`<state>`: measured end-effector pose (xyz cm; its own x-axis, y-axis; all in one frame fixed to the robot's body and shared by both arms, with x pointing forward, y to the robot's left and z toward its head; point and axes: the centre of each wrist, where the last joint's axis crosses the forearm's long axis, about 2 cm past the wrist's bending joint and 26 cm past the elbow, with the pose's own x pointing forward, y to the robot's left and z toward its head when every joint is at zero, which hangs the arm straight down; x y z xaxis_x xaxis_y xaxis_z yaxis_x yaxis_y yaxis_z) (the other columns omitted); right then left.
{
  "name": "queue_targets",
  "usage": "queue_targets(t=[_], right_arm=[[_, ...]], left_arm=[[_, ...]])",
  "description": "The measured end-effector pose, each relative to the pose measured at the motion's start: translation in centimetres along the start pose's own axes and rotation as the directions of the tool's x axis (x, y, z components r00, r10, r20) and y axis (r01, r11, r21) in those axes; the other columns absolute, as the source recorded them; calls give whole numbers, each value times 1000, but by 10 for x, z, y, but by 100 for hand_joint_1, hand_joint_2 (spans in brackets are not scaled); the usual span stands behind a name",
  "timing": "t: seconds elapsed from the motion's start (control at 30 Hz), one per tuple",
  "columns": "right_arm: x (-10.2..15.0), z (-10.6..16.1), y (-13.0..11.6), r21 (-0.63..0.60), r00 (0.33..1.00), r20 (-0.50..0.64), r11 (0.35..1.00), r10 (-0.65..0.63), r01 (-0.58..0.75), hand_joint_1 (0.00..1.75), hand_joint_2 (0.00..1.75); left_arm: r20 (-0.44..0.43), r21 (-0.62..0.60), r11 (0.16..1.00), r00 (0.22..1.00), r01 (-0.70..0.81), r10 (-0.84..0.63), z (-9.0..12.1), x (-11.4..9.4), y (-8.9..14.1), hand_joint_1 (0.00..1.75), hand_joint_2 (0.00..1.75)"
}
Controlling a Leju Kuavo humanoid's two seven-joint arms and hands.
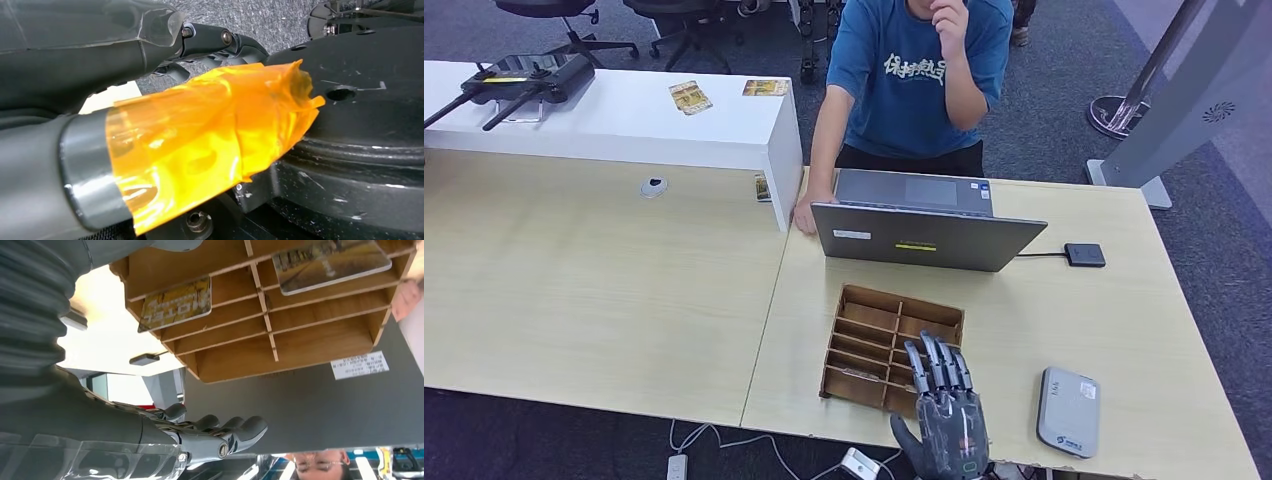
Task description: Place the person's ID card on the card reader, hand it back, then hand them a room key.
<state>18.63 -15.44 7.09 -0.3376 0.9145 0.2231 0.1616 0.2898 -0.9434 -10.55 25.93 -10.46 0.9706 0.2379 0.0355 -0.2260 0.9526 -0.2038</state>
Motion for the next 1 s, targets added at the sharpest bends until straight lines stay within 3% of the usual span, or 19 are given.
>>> queue_targets(t=[0.33,1.0], right_arm=[[-2,0,0,58,1000,-17,998,24,-23,0,175],[-6,3,-2,22,987,-57,988,151,-150,0,175]], left_arm=[[1,1,1000,1000,-8,8,0,0,0,0,0],[1,3,1000,1000,-18,18,0,-1,-2,0,0]])
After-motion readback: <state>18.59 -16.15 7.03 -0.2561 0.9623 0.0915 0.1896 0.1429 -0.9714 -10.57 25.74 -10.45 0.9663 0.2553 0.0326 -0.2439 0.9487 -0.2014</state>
